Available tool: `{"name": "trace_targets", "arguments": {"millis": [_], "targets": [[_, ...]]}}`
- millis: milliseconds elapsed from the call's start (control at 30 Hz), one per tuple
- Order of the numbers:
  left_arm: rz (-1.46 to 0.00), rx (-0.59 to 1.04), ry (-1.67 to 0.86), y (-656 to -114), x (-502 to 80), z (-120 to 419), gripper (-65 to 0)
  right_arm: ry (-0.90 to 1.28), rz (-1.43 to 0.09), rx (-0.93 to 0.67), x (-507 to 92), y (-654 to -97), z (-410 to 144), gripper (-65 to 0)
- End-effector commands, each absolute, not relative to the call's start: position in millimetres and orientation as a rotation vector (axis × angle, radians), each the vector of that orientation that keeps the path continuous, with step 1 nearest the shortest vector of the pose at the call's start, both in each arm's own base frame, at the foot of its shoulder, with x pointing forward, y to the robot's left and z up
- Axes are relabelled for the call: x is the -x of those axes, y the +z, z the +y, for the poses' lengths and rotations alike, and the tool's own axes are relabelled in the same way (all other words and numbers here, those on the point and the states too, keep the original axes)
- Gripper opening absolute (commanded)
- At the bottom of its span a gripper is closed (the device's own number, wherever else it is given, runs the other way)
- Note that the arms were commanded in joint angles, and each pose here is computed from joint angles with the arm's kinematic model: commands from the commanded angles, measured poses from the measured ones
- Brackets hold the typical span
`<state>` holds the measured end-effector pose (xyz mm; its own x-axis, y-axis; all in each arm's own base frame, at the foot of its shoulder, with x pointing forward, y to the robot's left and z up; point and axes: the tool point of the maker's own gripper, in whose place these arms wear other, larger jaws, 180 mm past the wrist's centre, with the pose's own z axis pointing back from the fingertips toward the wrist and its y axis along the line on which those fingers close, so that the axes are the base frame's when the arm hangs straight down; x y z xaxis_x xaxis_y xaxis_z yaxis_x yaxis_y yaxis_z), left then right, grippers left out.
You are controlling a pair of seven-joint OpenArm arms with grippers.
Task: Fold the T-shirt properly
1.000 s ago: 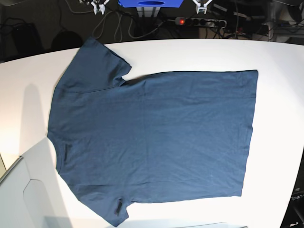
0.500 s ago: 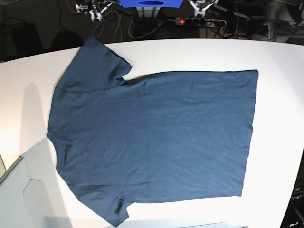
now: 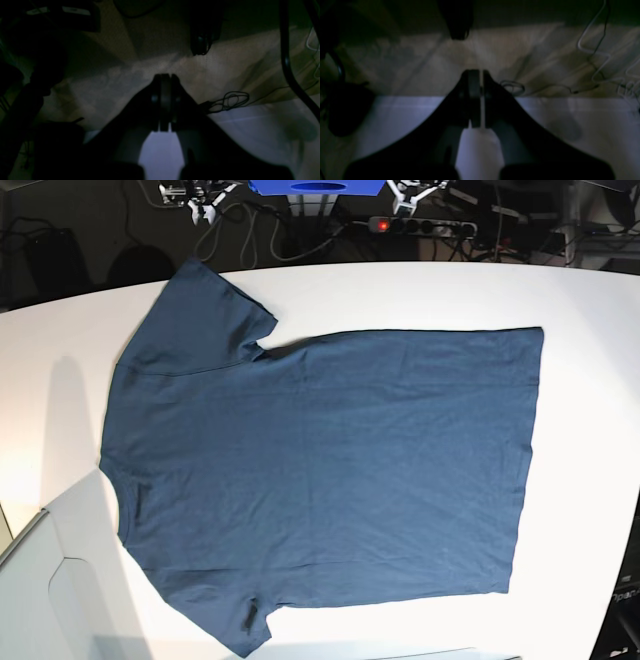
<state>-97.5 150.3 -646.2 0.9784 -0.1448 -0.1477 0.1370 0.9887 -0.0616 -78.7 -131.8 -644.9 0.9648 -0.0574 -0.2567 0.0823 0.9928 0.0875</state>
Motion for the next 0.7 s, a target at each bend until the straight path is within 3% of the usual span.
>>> {"name": "trace_targets", "arguments": {"millis": [0, 300, 667], "targets": [[0.165, 0.049, -0.133, -645, 106, 152, -65.0, -0.062, 0.283, -0.108, 96, -642, -131, -65.0], [0.035, 0.088, 0.012, -609, 107, 172, -65.0, -0.009, 0.121, -0.090, 110, -606, -148, -65.0], [-0.164, 0.190, -0.022, -525, 82, 172, -65.0, 0.130, -0.088, -0.098, 71, -493, -148, -65.0]]}}
